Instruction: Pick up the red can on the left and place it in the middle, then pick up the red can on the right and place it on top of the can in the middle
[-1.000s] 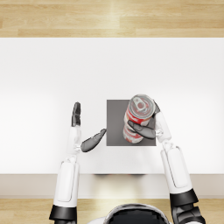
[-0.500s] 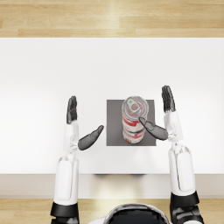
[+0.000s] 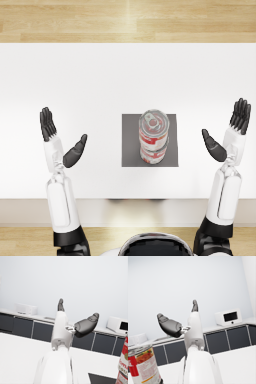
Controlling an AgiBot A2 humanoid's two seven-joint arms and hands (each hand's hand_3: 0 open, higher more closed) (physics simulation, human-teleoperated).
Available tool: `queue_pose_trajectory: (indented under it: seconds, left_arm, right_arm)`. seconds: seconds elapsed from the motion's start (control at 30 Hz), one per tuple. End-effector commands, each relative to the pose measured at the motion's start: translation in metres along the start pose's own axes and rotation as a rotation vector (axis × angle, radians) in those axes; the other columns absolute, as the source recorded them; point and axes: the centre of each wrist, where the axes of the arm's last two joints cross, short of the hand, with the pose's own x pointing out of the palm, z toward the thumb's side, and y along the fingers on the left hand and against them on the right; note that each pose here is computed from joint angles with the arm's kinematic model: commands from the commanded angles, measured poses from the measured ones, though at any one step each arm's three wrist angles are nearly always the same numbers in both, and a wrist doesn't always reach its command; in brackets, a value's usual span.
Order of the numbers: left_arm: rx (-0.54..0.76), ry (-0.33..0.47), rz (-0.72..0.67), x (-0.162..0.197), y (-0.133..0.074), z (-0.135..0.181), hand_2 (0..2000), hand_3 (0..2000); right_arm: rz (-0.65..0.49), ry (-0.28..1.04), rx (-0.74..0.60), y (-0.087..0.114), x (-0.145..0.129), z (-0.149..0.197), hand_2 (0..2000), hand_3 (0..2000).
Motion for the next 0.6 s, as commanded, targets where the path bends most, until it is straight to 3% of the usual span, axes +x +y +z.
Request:
queue_pose_trajectory:
  seconds: [0.03,0.6]
  left_arm:
    - [-0.018,0.004,0.037,-0.0092,-0.0041,-0.0042,0,0]
    - [-0.033,0.003,0.040,-0.0097,-0.0071,-0.0077,0,0]
  right_arm:
    - [-0.029,0.002,0.025,0.0033,-0.0072,-0.0079,0,0]
    - [-0.033,0.002,0.024,0.0066,-0.0081,-0.0117,0,0]
